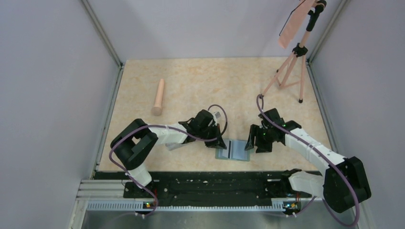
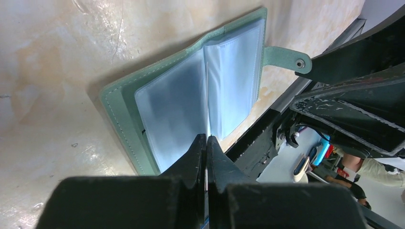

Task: Put the credit cards into the card holder
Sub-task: Insert the credit card into the card holder.

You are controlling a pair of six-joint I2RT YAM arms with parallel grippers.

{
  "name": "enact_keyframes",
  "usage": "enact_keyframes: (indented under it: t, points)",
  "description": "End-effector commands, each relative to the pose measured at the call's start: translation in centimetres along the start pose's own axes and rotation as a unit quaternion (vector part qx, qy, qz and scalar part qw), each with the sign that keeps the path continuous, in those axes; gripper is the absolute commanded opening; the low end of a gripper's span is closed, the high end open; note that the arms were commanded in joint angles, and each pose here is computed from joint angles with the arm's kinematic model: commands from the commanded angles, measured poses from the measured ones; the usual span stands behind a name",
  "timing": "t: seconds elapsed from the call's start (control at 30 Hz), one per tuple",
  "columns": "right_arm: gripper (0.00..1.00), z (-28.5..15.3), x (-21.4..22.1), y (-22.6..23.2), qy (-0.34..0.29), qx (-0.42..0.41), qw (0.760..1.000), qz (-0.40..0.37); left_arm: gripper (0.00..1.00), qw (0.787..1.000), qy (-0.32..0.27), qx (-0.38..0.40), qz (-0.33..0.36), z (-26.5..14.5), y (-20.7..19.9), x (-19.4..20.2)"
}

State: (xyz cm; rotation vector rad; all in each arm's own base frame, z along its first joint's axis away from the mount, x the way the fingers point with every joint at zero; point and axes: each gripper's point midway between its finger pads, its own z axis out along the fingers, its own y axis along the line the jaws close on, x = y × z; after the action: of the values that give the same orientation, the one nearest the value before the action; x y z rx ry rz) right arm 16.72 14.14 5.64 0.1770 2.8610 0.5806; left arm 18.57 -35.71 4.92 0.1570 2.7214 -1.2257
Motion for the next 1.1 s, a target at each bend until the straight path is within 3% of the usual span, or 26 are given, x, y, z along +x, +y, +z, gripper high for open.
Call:
enact_keyframes:
  t: [0.0,1.07]
  points:
    - [0.58,0.6,-0.7,-0.1,-0.013,0.0,1.0,0.01,0.0,0.998,-0.034,0.037,0.022,-0.5,-3.0,-2.0]
    - [0.51,2.3,-0.1,-1.2,-0.003,0.009,1.0,0.029,0.0,0.999,-0.011,0.046,-0.027,2.0,-3.0,-1.6]
